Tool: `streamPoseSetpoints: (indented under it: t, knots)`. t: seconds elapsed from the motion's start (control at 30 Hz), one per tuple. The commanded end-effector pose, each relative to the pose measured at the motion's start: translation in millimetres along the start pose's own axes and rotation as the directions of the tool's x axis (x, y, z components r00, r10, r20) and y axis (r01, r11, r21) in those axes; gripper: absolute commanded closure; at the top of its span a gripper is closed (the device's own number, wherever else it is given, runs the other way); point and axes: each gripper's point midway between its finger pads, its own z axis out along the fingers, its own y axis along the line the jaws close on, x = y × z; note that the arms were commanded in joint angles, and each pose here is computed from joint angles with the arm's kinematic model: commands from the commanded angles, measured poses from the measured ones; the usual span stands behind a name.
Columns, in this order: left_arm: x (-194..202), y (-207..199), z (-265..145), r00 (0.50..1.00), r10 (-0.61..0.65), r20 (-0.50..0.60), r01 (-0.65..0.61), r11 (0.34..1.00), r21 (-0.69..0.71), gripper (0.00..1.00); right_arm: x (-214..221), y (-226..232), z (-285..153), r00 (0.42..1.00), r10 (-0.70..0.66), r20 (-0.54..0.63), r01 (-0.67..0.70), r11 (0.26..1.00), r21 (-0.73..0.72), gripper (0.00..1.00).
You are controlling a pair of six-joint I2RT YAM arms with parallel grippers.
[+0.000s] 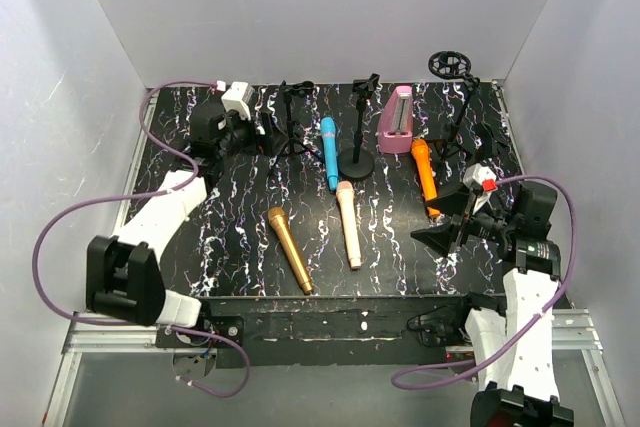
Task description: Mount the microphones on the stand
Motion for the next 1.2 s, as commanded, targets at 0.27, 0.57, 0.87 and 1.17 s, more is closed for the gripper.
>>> streamPoseSetpoints:
  t: [0.27, 0.57, 0.87, 1.17]
  knots:
    - [-53.7, 4.9, 84.9, 0.900, 0.216, 0.378, -0.280, 0.952, 0.121, 0.34, -9.9, 13.1, -1.6, 0.994, -0.107, 0.029, 0.108, 0.993, -0.036, 0.02]
    - [-56.4, 1.2, 109.6, 0.885, 0.220, 0.410, -0.290, 0.950, 0.117, 0.53, -9.3, 12.7, -1.3, 0.994, -0.103, 0.027, 0.104, 0.994, -0.039, 0.02]
    - [-57.2, -6.7, 124.9, 0.873, 0.267, 0.409, -0.331, 0.939, 0.092, 0.90, -8.6, 12.2, -0.9, 0.995, -0.097, 0.027, 0.098, 0.994, -0.042, 0.02]
    - [-85.4, -22.4, 103.2, 0.825, 0.346, 0.447, -0.422, 0.903, 0.079, 1.00, -7.7, 10.9, -0.6, 0.996, -0.088, 0.025, 0.089, 0.995, -0.043, 0.02]
